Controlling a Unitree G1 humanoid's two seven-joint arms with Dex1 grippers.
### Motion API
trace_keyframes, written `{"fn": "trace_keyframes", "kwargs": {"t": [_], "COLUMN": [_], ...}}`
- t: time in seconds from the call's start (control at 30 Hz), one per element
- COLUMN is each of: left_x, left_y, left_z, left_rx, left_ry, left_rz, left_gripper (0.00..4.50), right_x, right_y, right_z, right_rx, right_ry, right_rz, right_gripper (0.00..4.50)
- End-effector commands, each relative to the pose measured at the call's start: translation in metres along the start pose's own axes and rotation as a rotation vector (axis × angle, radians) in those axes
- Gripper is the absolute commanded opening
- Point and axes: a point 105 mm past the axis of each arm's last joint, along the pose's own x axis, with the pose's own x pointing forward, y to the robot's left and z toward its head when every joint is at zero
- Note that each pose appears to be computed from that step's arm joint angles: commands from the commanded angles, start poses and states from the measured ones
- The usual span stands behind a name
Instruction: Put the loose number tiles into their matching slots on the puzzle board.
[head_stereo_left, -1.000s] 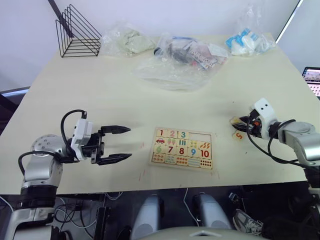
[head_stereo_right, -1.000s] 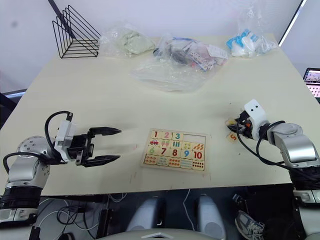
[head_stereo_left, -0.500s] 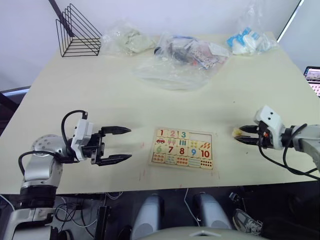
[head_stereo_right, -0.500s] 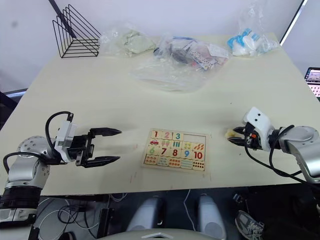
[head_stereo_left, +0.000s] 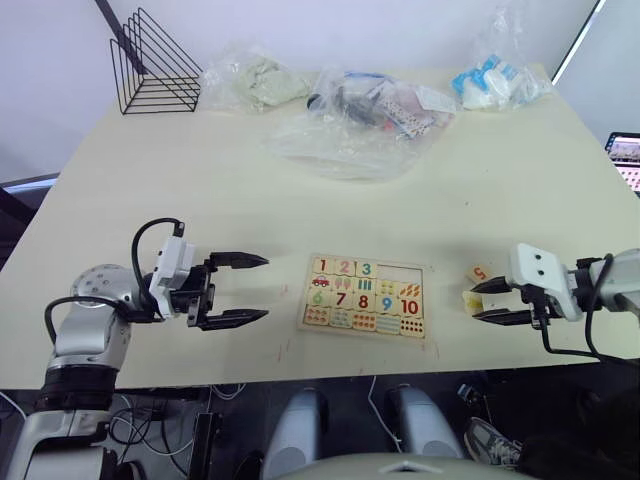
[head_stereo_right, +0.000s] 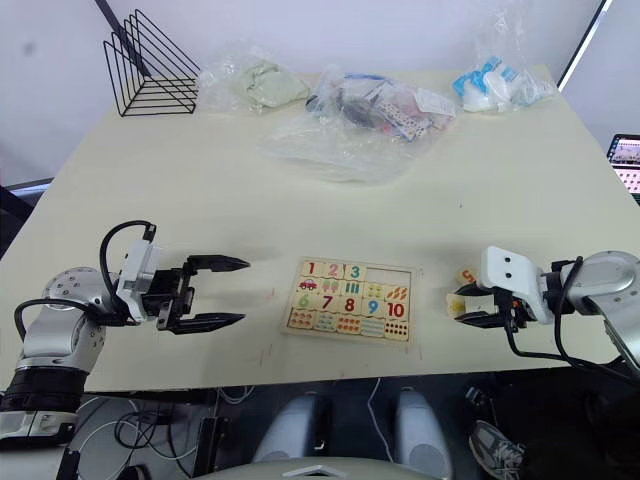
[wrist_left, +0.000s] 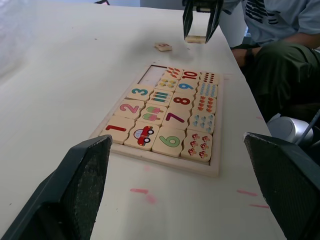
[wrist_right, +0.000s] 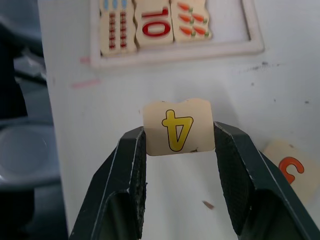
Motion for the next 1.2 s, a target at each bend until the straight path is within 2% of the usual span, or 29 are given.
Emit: {"fn": "trace_keyframes", "kwargs": {"t": [0.03,0.43,0.8,0.87,0.93,1.0,1.07,1.2], "left_x": [-0.004,-0.01,-0.01,-0.01,-0.01,-0.01,-0.01,-0.01], "left_y": [-0.003,-0.005,-0.005,-0.005,-0.005,-0.005,-0.006,-0.009], "left_z": [0.01,0.011,0.012,0.012,0.012,0.012,0.011,0.009], "left_rx": [0.039,0.037,0.031,0.029,0.028,0.026,0.024,0.025], "left_ry": [-0.006,0.008,0.003,0.003,0.002,-0.001,-0.002,-0.003], "left_rz": [-0.035,-0.019,-0.007,-0.006,-0.004,0.003,0.003,-0.002], "left_gripper": [4.5,4.5,4.5,4.5,4.5,4.5,4.5,4.5], "right_x": [-0.003,0.001,-0.002,-0.004,-0.006,-0.011,-0.019,-0.029], "right_y": [-0.008,-0.012,-0.018,-0.019,-0.02,-0.021,-0.022,-0.021], "right_z": [-0.002,-0.024,-0.04,-0.041,-0.043,-0.042,-0.04,-0.036], "right_rx": [-0.094,-0.274,-0.305,-0.308,-0.31,-0.315,-0.318,-0.295], "right_ry": [0.004,0.015,0.04,0.045,0.055,0.061,0.07,0.055], "right_rz": [0.02,0.141,0.177,0.176,0.169,0.158,0.136,0.083], "right_gripper": [1.41,1.41,1.41,2.41,3.05,3.98,4.43,4.43]}}
